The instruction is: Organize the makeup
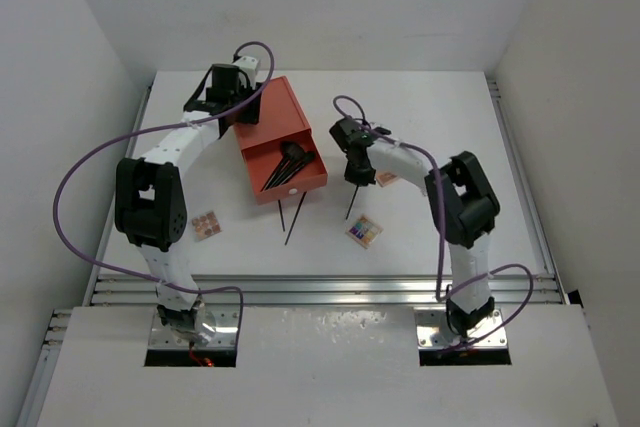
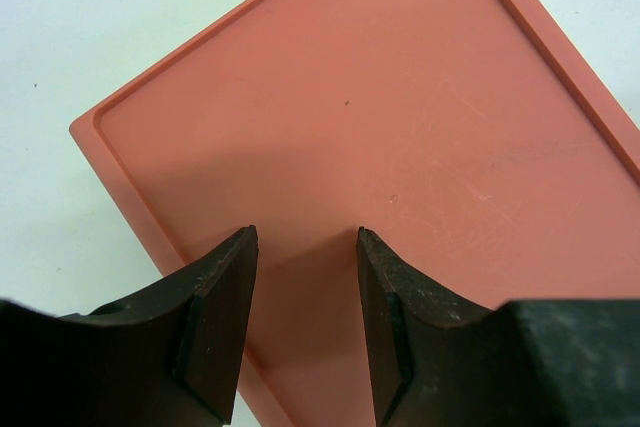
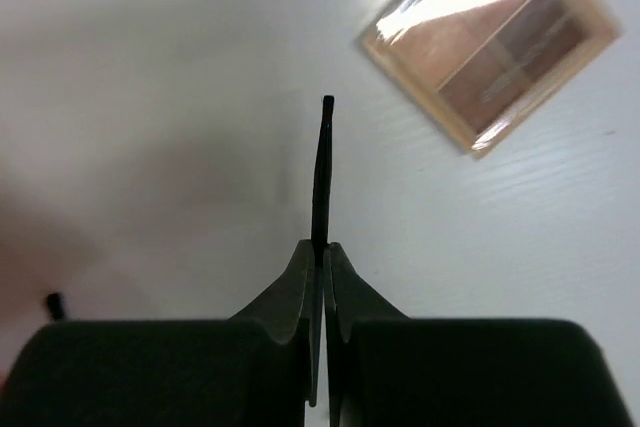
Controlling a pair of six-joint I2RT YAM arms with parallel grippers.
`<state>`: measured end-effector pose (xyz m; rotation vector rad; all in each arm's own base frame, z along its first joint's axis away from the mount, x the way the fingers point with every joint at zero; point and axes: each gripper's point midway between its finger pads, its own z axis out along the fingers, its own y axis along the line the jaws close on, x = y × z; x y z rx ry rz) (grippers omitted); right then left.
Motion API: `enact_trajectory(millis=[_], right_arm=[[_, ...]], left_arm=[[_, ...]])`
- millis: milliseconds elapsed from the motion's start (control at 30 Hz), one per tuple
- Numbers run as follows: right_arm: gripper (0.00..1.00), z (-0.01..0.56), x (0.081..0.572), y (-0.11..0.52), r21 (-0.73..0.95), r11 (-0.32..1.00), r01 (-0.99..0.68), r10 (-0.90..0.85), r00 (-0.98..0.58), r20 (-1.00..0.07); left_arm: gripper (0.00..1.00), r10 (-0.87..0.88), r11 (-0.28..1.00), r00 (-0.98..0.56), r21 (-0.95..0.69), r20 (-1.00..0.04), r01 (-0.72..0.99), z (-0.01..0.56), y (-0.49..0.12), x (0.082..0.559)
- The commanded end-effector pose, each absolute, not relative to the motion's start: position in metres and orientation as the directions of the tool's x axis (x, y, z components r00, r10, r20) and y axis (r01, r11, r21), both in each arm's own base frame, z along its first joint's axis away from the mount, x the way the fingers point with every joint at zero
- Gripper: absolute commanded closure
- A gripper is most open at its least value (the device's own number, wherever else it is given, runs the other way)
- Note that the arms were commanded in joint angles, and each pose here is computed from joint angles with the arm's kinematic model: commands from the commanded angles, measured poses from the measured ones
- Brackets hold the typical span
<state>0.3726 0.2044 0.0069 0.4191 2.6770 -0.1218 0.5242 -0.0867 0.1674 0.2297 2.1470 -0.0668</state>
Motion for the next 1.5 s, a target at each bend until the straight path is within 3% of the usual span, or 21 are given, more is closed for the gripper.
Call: enact_trajectory(millis=[0, 167, 300, 467, 533, 667, 1067, 1167, 1200, 1300, 1367, 1467], right_arm=[[1.00, 0.128, 0.415, 0.196, 0.187, 0.916, 0.356, 0.378, -0.603, -0.702], [1.00, 0.198, 0.410, 0.210, 0.309, 0.911, 0.272, 0.402, -0.425, -0.811], [1.00, 0.219, 0.405, 0.249, 0.390, 0.902, 0.187, 0.433, -0.389, -0.813], [1.00, 0.214, 0.398, 0.315, 0.579, 0.803, 0.138, 0.581, -0.396, -0.711], [1.00, 0.190, 0.399, 0.334, 0.565, 0.812, 0.147, 0.569, -0.416, -0.709], [1.00, 0.196, 0.416, 0.365, 0.534, 0.838, 0.116, 0.531, -0.401, -0.746], [1.00, 0.163, 0.421, 0.374, 0.536, 0.825, 0.178, 0.556, -0.423, -0.715], [1.00, 0.157, 0.426, 0.374, 0.595, 0.760, 0.261, 0.645, -0.414, -0.643], [0.98, 0.151, 0.425, 0.378, 0.589, 0.762, 0.270, 0.643, -0.429, -0.635], [0.74, 0.153, 0.427, 0.385, 0.594, 0.762, 0.260, 0.641, -0.442, -0.628], [0.69, 0.154, 0.424, 0.388, 0.599, 0.759, 0.257, 0.641, -0.457, -0.616], [0.54, 0.155, 0.420, 0.388, 0.590, 0.772, 0.237, 0.621, -0.476, -0.623]], left_arm=[[0.50, 0.150, 0.986, -0.663, 0.058, -0.734, 0.159, 0.133, -0.065, 0.499], [0.50, 0.150, 0.986, -0.663, 0.058, -0.734, 0.159, 0.133, -0.065, 0.499], [0.50, 0.134, 0.988, -0.665, 0.051, -0.734, 0.144, 0.133, -0.061, 0.500], [0.50, 0.134, 0.988, -0.665, 0.051, -0.734, 0.144, 0.133, -0.061, 0.500], [0.50, 0.124, 0.990, -0.667, 0.043, -0.735, 0.136, 0.133, -0.062, 0.500], [0.51, 0.125, 0.989, -0.673, 0.037, -0.729, 0.143, 0.129, -0.063, 0.498], [0.51, 0.116, 0.990, -0.676, 0.030, -0.728, 0.137, 0.129, -0.063, 0.495], [0.51, 0.116, 0.990, -0.676, 0.030, -0.728, 0.137, 0.129, -0.063, 0.495], [0.51, 0.116, 0.990, -0.676, 0.030, -0.728, 0.137, 0.129, -0.063, 0.495], [0.51, 0.116, 0.990, -0.676, 0.030, -0.728, 0.137, 0.129, -0.063, 0.495], [0.51, 0.116, 0.990, -0.676, 0.030, -0.728, 0.137, 0.129, -0.063, 0.495], [0.51, 0.116, 0.990, -0.676, 0.030, -0.728, 0.137, 0.129, -0.063, 0.495]])
